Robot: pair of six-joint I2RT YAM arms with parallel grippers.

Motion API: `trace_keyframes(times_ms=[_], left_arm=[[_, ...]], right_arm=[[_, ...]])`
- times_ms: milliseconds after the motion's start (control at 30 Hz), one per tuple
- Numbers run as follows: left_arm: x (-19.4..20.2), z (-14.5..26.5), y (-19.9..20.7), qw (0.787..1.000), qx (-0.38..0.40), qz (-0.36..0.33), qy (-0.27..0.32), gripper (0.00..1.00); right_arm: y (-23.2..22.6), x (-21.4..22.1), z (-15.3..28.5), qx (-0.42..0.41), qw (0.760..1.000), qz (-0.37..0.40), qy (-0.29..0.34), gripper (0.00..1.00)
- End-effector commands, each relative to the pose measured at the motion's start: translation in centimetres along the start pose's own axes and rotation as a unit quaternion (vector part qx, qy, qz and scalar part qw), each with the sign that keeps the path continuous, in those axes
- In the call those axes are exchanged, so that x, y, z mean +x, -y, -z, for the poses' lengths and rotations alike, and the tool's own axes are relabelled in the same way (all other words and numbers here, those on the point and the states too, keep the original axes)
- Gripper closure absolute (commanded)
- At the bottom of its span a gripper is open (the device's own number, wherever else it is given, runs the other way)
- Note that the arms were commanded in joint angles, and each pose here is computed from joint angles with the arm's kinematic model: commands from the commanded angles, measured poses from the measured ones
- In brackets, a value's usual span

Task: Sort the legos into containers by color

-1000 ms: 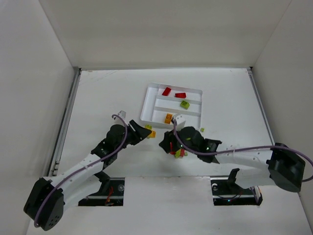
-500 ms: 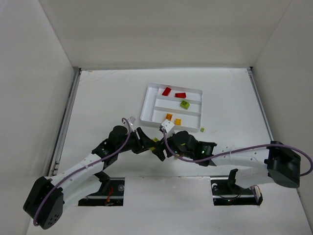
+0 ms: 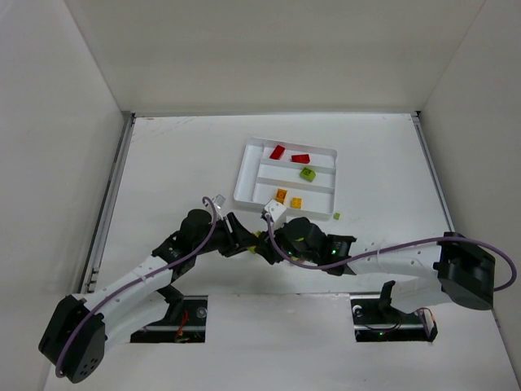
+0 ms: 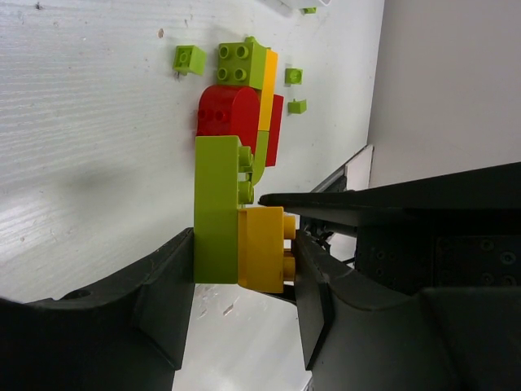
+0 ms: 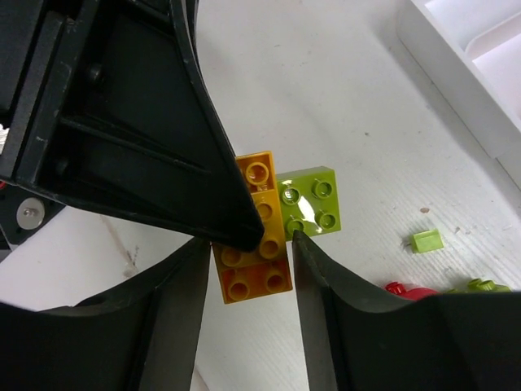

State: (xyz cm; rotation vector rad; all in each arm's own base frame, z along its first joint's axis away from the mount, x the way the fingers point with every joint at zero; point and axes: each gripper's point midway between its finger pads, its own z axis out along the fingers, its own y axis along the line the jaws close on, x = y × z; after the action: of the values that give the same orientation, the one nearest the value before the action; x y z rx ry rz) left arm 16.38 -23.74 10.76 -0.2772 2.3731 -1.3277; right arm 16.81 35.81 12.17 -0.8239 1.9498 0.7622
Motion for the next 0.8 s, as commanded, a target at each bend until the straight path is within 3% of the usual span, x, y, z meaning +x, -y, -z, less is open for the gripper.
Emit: trace_keyframes(times_ms=[0,133,433,600,767], left_arm=[[-0.9,0.5,2.6,0.999,0.037,-0.011,0.009,0.79],[-1.2,0.6,2.9,0.999,0.04,-0.012,0.013,0.73],[-6.4,2.7,3.5,0.989,0.061,-0.015,0.134,0.32],[-9.5,4.4,3.5,0.974,0.066,-0.036,0.216,0.31],[-11.7,5.9,1.5,0.943,0.037,-0.096,0.317,0.38]], right_arm=[[-1.7,-2.5,-0.1,-0.031,0.999,-0.009,0.032,0.55],[-2.0,-2.4,0.0,-0.043,0.998,-0.022,0.031,0.73],[0.3,-3.6,0.0,-0.046,0.993,-0.098,0.049,0.76],[2.3,-4.5,-0.5,-0.031,0.983,-0.174,0.047,0.76],[3.4,-7.3,-0.6,-0.056,0.95,-0.302,0.047,0.78]])
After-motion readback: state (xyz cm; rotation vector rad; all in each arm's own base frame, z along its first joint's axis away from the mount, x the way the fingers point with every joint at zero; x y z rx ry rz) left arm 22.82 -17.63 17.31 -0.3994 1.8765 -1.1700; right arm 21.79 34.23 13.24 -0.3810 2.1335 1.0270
